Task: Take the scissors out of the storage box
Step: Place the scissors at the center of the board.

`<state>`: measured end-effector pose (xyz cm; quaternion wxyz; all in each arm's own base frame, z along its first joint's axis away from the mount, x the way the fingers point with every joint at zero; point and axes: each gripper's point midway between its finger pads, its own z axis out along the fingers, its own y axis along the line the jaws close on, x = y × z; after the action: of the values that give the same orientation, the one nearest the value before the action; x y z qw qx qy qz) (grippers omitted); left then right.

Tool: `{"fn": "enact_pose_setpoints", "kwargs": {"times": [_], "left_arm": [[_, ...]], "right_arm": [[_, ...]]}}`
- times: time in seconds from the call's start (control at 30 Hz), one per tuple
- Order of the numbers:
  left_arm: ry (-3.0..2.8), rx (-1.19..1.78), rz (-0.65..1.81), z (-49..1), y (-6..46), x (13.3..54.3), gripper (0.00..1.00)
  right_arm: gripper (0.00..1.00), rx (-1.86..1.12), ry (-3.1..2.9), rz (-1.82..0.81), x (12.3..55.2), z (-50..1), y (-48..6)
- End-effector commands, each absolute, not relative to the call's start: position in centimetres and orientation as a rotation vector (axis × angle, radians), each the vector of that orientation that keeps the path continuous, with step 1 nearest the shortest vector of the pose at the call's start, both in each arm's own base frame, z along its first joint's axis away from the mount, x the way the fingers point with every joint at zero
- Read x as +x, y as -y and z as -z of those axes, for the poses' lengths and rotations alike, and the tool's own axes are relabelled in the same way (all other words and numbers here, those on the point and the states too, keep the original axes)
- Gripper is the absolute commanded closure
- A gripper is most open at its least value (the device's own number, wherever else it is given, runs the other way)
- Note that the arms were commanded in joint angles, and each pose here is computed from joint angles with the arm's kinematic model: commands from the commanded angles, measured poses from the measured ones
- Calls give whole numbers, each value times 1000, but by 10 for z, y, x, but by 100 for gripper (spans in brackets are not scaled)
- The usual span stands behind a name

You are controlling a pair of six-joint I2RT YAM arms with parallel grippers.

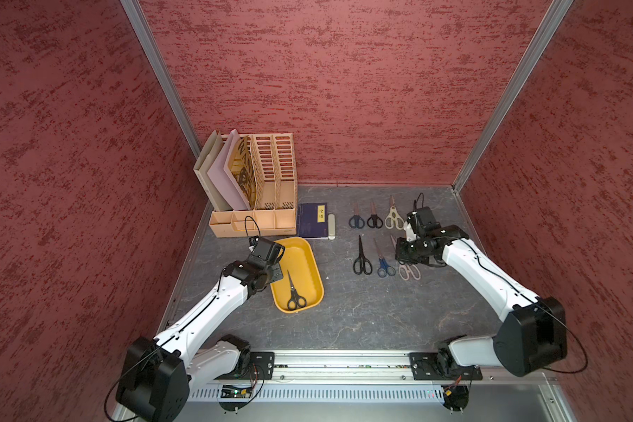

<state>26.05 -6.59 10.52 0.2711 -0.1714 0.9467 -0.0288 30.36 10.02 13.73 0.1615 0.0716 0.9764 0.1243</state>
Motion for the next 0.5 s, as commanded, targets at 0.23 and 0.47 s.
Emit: {"fn": "enact_pose_setpoints", "kwargs": {"times": [0.23, 0.47], "left_arm": [[-2521, -471, 103, -110, 69, 272, 100], [-2549, -503, 136, -102, 72, 266, 100]], "right_arm": [[100, 188, -2921, -241, 334, -90, -32], [100, 204, -2981, -199, 359, -68, 4]]}}
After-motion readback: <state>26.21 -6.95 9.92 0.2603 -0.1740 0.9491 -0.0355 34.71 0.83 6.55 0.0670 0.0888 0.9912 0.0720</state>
